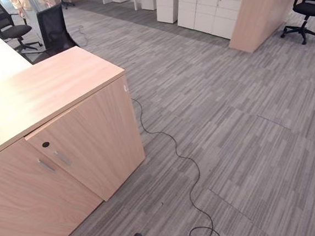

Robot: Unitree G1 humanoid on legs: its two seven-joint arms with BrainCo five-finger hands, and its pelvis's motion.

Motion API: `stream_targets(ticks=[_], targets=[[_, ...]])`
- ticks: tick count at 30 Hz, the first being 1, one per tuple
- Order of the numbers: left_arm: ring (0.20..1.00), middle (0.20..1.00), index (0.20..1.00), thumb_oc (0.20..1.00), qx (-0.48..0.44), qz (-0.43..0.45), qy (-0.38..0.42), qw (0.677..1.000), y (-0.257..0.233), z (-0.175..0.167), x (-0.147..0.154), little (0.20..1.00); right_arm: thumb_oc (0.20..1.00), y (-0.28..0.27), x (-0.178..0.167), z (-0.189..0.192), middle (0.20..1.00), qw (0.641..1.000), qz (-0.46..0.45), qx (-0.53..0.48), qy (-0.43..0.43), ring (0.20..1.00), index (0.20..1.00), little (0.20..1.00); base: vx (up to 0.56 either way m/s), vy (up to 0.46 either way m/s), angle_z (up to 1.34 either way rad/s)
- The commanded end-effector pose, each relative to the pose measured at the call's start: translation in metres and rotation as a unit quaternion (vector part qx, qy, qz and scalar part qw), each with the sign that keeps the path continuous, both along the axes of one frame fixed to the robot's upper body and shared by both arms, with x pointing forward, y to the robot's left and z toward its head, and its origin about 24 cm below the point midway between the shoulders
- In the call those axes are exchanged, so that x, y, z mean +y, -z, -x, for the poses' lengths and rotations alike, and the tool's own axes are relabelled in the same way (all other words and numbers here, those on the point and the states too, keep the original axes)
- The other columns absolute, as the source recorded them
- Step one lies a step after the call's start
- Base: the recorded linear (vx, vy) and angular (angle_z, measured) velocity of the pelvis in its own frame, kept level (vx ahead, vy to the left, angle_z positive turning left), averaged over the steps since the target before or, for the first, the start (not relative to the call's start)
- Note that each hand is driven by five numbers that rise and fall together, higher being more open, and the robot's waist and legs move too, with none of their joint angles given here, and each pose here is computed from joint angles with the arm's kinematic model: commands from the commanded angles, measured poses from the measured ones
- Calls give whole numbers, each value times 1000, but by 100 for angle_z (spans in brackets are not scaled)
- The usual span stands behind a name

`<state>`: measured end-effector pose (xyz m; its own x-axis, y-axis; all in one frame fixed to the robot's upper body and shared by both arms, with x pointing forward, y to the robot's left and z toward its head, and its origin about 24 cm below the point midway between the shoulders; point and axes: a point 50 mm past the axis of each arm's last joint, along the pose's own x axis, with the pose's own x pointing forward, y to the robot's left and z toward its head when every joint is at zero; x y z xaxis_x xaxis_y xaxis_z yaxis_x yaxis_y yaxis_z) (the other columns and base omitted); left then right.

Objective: Put the empty folder in the office cabinet

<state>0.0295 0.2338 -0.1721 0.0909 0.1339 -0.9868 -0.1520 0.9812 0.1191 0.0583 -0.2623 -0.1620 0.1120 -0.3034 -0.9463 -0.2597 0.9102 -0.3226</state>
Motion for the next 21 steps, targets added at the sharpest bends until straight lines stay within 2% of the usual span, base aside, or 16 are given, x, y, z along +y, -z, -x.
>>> stream_targets(ticks=[1,10,15,16,17,18,21], targets=[[1000,1000,1000,1000,-16,-51,23,998,-3,-20,6,1000,1000,0,9,-18,1000,999,25,-25,7,1000,1000,1000,-5,-44,23],[1000,1000,1000,1000,-42,-135,10,990,-4,-36,-2,1000,1000,1,17,-19,1000,996,58,-50,39,1000,1000,1000,-8,-92,17],[1000,1000,1000,1000,-58,-120,-12,991,-3,-42,-12,1000,1000,0,17,-25,1000,995,62,-64,46,1000,1000,1000,-21,-66,13],[1000,1000,1000,1000,-70,-122,-4,990,-4,-48,-14,1000,1000,-1,16,-26,1000,995,64,-67,48,1000,1000,1000,-163,-16,18],[1000,1000,1000,1000,-105,-124,33,986,-8,-69,-20,1000,1000,-3,12,-33,1000,993,70,-78,52,1000,1000,1000,-149,1,28],[1000,1000,1000,1000,-105,-124,34,986,-8,-69,-20,1000,1000,-3,12,-33,1000,993,70,-78,52,1000,1000,1000,-140,9,53],[1000,1000,1000,1000,-134,-117,99,979,-10,-81,-28,1000,1000,-5,7,-36,1000,992,77,-82,56,1000,1000,1000,20,39,50]])
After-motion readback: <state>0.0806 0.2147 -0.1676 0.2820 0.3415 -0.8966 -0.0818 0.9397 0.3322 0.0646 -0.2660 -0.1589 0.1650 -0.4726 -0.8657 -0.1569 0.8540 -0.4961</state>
